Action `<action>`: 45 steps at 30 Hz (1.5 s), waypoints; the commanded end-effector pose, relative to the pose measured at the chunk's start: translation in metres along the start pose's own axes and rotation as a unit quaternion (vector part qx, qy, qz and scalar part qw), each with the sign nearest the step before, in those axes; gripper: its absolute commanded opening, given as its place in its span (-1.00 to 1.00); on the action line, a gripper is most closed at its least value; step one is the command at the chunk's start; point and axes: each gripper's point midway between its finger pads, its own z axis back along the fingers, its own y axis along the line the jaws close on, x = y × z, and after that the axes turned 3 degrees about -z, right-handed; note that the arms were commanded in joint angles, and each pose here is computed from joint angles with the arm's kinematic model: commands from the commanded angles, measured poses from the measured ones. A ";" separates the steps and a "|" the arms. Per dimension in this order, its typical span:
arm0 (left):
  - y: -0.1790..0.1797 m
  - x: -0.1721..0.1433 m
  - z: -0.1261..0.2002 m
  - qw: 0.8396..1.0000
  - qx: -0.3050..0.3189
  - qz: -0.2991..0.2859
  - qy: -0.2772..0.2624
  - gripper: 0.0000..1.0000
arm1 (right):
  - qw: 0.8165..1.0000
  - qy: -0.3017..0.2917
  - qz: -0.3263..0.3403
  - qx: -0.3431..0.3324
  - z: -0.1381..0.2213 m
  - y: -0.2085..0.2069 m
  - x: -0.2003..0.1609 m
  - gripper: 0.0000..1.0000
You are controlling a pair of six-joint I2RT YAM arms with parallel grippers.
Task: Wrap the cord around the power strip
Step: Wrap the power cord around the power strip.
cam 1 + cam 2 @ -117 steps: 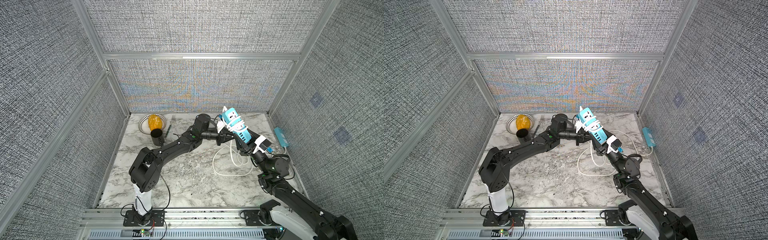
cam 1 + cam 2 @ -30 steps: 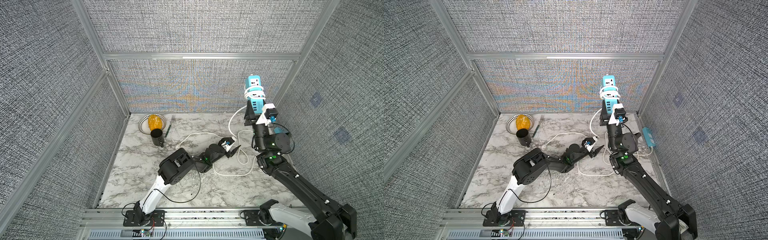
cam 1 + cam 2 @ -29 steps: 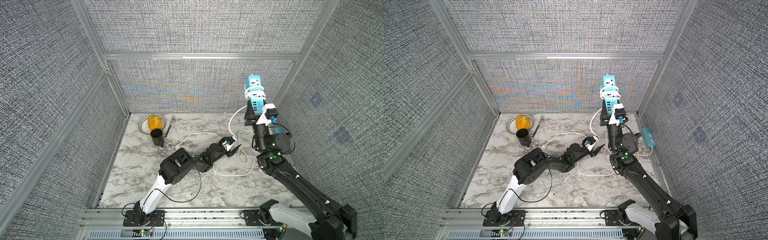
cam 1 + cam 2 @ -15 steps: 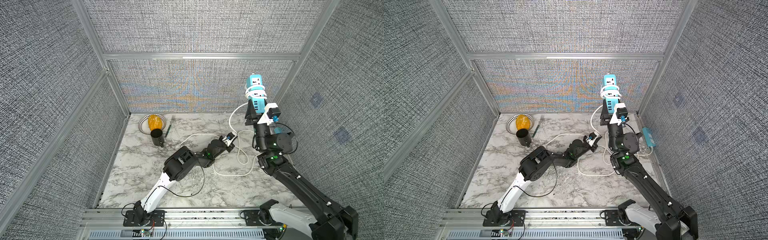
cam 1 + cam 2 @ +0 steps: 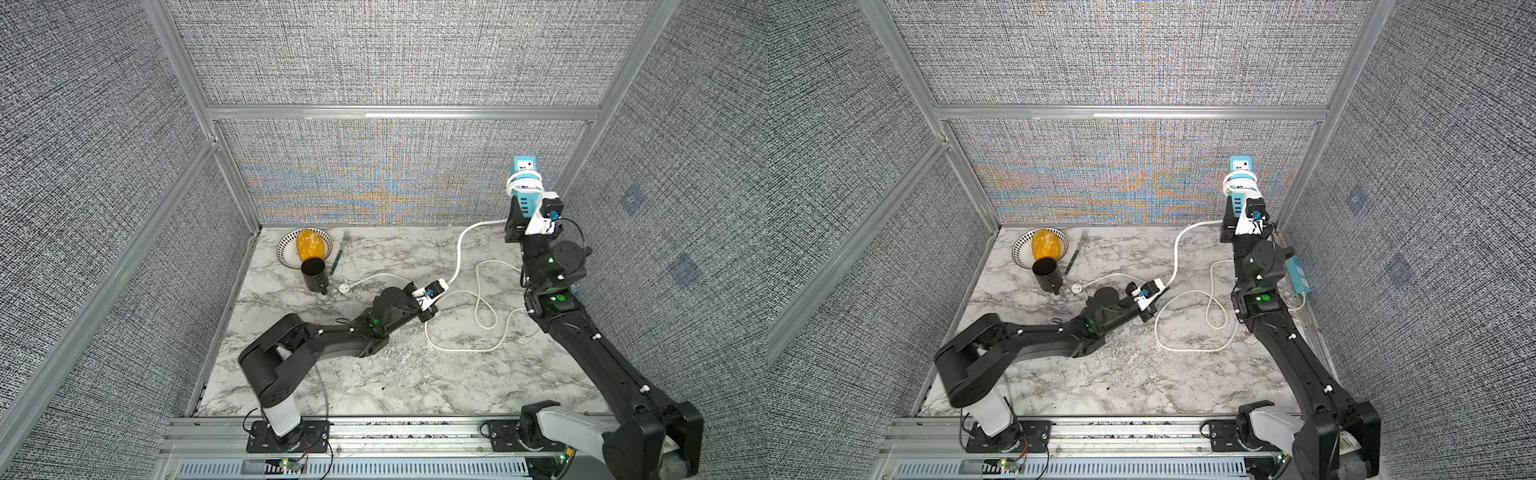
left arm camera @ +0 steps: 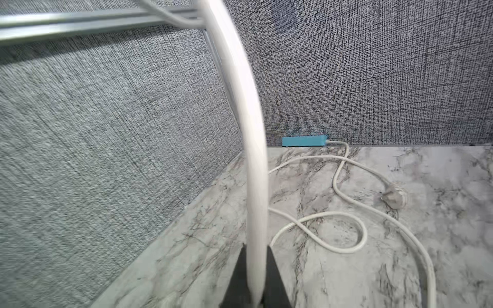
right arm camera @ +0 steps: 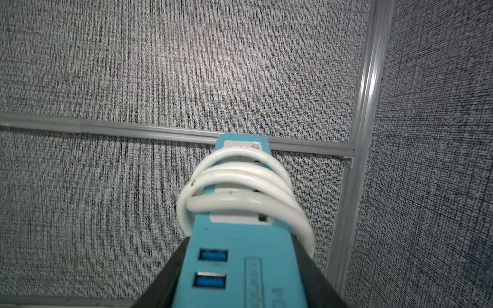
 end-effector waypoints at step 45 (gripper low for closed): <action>0.171 0.182 0.038 0.965 -0.002 -0.259 0.037 -1.00 | 0.810 0.176 0.005 0.560 0.202 0.167 -0.162 -1.00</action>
